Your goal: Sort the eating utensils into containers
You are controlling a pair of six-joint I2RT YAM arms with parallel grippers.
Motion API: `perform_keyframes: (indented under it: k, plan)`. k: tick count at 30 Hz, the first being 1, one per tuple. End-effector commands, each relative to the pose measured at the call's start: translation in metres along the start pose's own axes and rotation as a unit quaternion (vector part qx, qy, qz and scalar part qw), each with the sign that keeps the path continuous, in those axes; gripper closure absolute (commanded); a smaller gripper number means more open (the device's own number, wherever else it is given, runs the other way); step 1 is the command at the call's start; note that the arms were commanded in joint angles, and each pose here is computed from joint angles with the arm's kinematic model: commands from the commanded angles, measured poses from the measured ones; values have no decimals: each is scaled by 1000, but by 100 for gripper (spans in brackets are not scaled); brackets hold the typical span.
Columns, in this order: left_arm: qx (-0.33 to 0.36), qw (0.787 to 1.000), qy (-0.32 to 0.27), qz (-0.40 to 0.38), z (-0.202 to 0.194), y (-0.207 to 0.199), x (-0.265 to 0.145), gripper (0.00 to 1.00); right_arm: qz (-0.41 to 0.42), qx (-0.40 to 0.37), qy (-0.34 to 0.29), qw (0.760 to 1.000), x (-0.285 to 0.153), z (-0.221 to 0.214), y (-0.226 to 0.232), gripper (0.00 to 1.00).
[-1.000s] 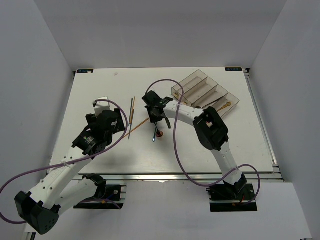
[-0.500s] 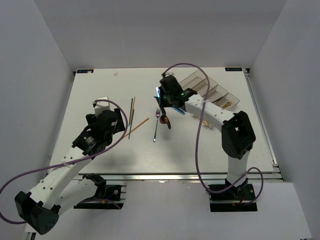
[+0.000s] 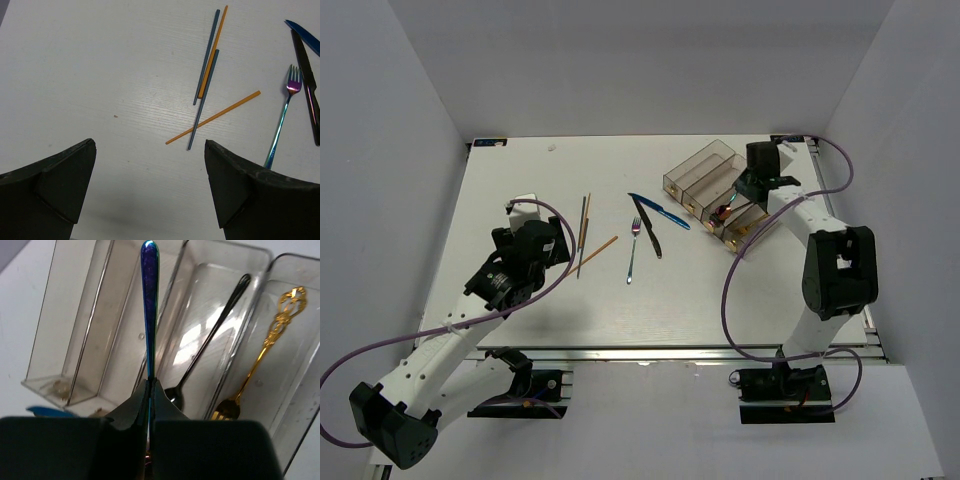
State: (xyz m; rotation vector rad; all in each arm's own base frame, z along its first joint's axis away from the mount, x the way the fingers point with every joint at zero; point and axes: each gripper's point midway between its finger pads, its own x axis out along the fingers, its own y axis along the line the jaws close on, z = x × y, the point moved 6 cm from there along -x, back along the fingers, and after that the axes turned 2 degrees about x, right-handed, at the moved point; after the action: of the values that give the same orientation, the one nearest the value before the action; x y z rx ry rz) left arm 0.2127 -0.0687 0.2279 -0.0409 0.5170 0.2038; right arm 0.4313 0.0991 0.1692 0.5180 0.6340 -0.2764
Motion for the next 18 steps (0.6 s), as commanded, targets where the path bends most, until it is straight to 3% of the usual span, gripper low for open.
perform_keyframes:
  k: [1,8,18]
  plan:
    - [1,1000,0,1,-1,0,2,2,12,94,-73,993,-1,40,1,100]
    - [4,1000,4,2,-2,-1,3,2,-18,119,-57,991,29,43,-17,100]
    - [5,1000,5,3,-3,0,4,2,-3,150,-31,988,34,20,-22,100]
